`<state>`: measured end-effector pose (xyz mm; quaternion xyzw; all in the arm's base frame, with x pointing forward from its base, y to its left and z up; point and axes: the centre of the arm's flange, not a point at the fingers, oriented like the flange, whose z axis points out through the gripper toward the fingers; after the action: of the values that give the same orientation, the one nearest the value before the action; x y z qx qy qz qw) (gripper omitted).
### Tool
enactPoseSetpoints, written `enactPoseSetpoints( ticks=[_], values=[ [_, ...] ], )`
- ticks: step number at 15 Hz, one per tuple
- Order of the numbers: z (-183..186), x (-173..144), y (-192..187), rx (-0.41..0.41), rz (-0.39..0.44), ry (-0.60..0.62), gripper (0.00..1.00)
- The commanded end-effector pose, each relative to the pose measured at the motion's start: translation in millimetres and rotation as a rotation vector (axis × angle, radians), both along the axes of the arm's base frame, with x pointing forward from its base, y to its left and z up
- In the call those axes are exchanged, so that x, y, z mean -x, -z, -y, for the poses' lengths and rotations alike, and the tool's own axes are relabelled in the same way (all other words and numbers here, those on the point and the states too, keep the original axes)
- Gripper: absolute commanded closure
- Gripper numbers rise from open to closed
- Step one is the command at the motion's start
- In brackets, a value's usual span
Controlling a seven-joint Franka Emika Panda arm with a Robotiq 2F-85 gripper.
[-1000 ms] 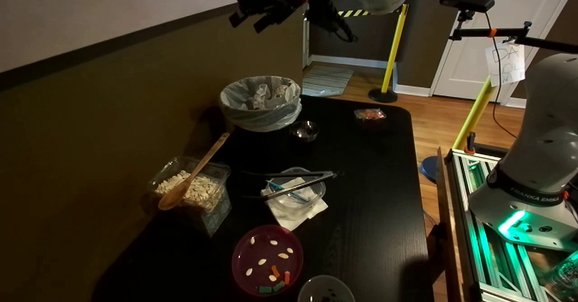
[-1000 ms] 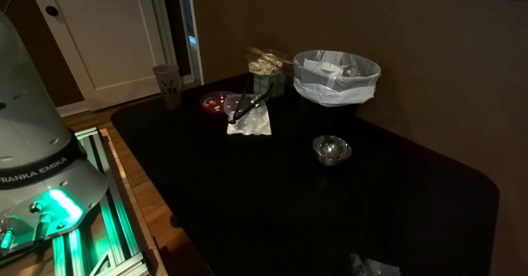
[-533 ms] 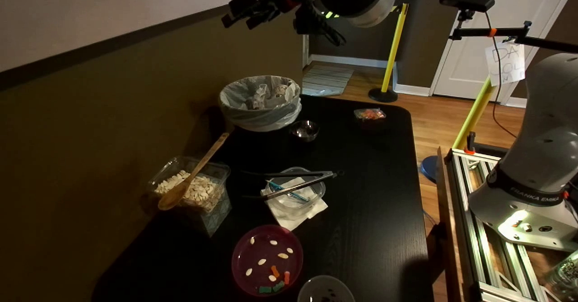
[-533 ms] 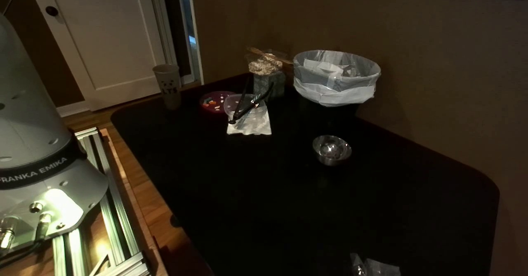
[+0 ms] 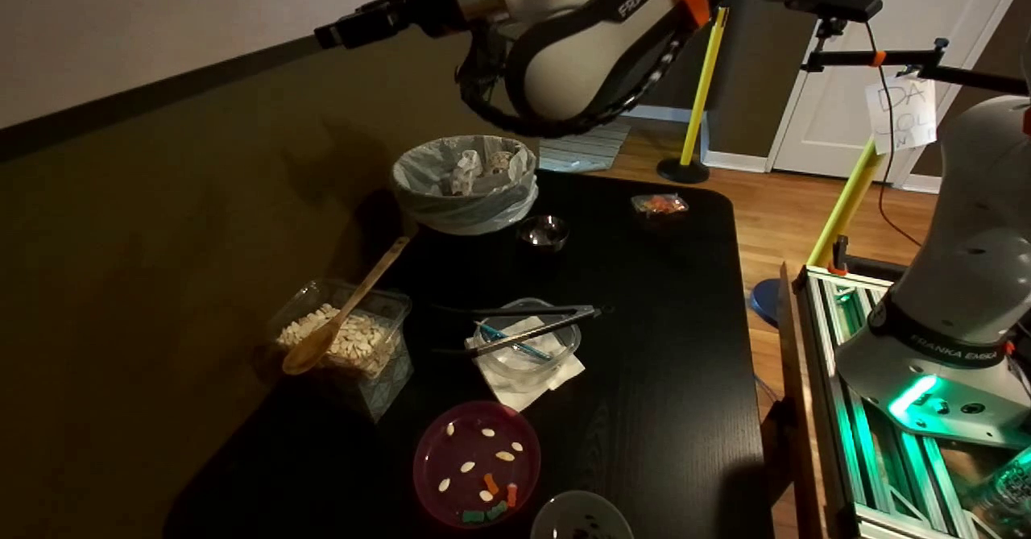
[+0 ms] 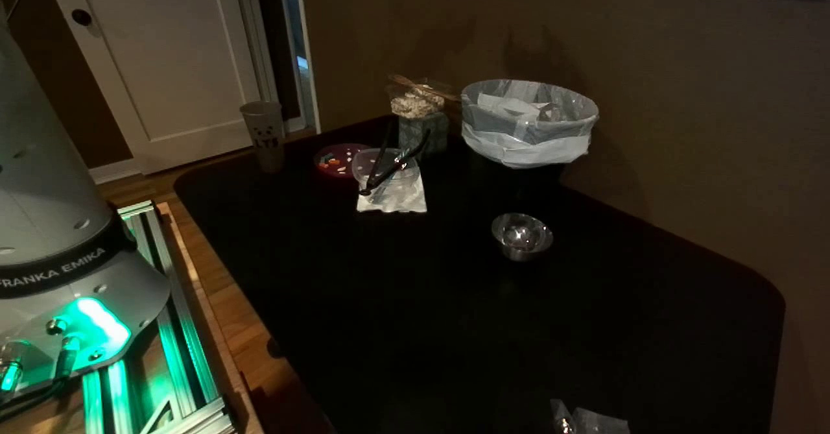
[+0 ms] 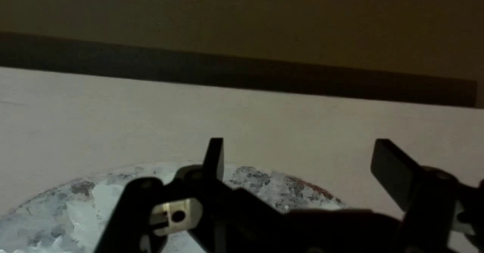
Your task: Adjust the picture frame on the wall.
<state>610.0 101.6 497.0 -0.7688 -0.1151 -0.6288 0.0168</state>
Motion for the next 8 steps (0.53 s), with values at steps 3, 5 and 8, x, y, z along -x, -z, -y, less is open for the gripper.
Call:
enactPoseSetpoints(
  ticks=[3, 5, 8],
  values=[
    [37.3, -27.5, 22.0, 0.019, -0.006, 0.063, 0.00],
    [34.0, -28.8, 21.1, -0.012, 0.023, 0.054, 0.00],
    [29.8, -53.0, 30.3, -0.036, 0.138, 0.077, 0.00]
  ],
)
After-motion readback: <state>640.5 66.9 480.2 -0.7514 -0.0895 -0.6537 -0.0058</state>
